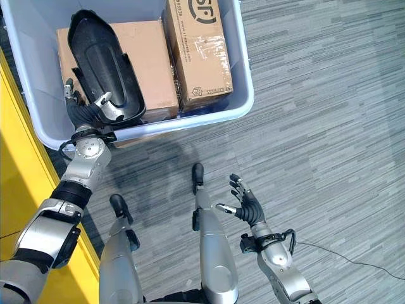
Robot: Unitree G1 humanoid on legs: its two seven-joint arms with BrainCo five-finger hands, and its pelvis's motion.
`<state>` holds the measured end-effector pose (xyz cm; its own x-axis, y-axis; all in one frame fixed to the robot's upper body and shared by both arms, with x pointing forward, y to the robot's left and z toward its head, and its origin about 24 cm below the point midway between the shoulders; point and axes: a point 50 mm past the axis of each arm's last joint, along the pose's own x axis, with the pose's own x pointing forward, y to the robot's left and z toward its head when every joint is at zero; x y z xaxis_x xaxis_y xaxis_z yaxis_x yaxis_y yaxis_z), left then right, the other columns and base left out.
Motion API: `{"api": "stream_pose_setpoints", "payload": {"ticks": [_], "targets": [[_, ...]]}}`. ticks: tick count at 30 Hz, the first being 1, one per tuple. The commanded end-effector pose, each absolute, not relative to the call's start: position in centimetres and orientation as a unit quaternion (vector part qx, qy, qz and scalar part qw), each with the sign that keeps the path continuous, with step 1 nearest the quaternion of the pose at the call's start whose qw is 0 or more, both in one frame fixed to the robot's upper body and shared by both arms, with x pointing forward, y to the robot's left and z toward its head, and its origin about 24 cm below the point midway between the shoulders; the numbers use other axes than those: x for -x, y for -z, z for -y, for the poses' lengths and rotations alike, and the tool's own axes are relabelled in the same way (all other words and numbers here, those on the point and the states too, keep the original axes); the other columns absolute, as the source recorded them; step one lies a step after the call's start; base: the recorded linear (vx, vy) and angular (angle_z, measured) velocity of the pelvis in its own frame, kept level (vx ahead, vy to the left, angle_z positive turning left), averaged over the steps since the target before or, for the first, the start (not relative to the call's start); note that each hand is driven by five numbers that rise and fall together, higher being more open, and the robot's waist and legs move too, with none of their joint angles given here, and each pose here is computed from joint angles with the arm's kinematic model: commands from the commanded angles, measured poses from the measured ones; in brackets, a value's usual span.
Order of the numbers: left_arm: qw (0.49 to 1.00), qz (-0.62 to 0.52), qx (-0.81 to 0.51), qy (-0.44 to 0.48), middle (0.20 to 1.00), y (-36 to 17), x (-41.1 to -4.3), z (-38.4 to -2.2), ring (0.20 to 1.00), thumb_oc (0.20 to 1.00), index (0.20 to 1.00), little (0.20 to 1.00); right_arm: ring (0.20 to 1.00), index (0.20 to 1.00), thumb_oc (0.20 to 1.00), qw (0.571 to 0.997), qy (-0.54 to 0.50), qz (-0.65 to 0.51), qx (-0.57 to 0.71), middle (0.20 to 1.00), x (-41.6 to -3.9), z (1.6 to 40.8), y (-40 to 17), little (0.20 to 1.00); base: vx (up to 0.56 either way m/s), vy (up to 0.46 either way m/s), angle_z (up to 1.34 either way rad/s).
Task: Move parts from the plastic box to the shelf.
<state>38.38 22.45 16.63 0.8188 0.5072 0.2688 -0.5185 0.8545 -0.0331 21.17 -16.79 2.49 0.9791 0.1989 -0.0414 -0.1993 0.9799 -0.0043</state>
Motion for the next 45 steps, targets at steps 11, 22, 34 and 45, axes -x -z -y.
{"api": "stream_pose_setpoints", "payload": {"ticks": [11, 22, 34, 45], "targets": [[0.943, 0.086, 0.030, -0.320, 1.000, -16.3, -39.0, -25.5, 1.000, 1.000, 1.000, 1.000, 1.000, 1.000, 1.000, 0.994, -0.108, -0.021, 0.015, 1.000, -19.9, 18.0, -3.0, 1.000, 0.00, 0.000, 0.00], [0.942, 0.062, 0.067, -0.324, 1.000, -15.6, -39.1, -25.6, 1.000, 1.000, 1.000, 1.000, 1.000, 1.000, 1.000, 0.994, -0.109, -0.022, 0.016, 1.000, -20.0, 17.9, -3.1, 1.000, 0.00, 0.000, 0.00], [0.943, 0.065, 0.070, -0.320, 1.000, -15.8, -39.2, -25.3, 1.000, 1.000, 1.000, 1.000, 1.000, 1.000, 1.000, 0.993, -0.113, -0.022, 0.016, 1.000, -19.9, 18.0, -3.2, 1.000, 0.00, 0.000, 0.00], [0.942, 0.078, 0.090, -0.313, 1.000, -16.2, -39.3, -24.4, 1.000, 1.000, 1.000, 1.000, 1.000, 1.000, 1.000, 0.993, -0.113, -0.023, 0.020, 1.000, -20.0, 18.0, -3.2, 1.000, 0.00, 0.000, 0.00]]}}
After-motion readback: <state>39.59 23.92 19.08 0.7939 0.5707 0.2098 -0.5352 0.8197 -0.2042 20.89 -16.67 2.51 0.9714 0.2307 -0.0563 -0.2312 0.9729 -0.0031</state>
